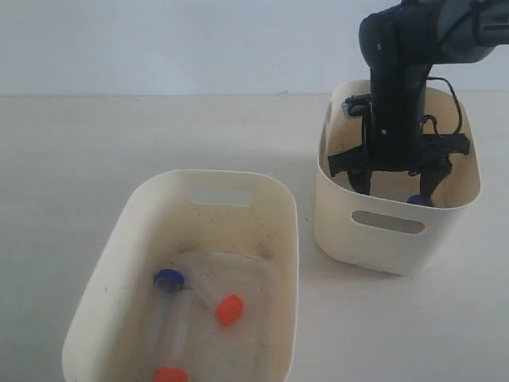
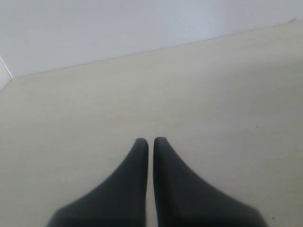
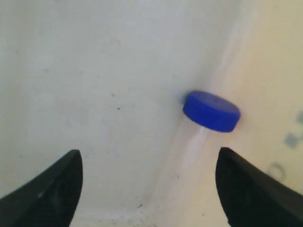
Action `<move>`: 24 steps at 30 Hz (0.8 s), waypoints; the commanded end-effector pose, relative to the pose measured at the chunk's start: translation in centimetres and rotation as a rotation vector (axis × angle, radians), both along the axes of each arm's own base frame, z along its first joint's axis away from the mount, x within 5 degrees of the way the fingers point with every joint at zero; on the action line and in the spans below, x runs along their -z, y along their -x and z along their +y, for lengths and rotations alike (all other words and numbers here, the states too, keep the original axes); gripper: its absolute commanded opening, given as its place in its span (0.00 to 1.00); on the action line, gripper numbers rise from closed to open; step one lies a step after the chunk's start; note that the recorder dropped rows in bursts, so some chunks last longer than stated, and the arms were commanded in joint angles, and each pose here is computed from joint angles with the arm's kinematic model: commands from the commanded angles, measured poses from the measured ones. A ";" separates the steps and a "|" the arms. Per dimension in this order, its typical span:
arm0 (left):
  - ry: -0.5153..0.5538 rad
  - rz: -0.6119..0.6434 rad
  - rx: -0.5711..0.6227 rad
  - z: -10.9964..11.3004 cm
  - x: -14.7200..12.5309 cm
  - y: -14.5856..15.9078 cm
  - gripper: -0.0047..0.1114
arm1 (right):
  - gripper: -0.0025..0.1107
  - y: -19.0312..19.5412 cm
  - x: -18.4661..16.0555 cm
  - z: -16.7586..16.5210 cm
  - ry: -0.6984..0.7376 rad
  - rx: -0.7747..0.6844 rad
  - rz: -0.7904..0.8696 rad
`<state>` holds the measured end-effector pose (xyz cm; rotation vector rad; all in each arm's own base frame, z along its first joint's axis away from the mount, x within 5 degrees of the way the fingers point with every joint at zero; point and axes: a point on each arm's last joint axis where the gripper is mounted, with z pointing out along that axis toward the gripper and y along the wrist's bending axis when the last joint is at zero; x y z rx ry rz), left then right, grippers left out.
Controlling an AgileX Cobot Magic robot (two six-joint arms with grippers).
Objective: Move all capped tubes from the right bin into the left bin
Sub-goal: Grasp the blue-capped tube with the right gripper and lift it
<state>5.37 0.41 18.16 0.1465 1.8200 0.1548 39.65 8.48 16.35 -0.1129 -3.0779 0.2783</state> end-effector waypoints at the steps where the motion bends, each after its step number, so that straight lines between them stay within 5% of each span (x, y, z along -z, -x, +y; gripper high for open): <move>1: 0.013 -0.006 0.000 0.0 -0.1 0.0 0.08 | 0.67 1.2 1.0 -0.7 0.027 0.018 0.056; 12: 0.013 -0.006 0.000 0.0 -0.1 0.0 0.08 | 0.65 2.3 4.4 -1.2 0.093 0.069 0.146; 14: 0.013 -0.006 0.000 0.0 -0.1 0.0 0.08 | 0.54 2.3 4.9 -1.2 0.097 0.069 0.160; 19: 0.013 -0.006 0.000 0.0 -0.1 0.0 0.08 | 0.02 2.4 5.0 -1.1 0.083 0.059 0.171; 24: 0.013 -0.006 0.000 0.0 -0.1 0.0 0.08 | 0.03 2.5 5.1 -0.7 0.028 -0.012 0.201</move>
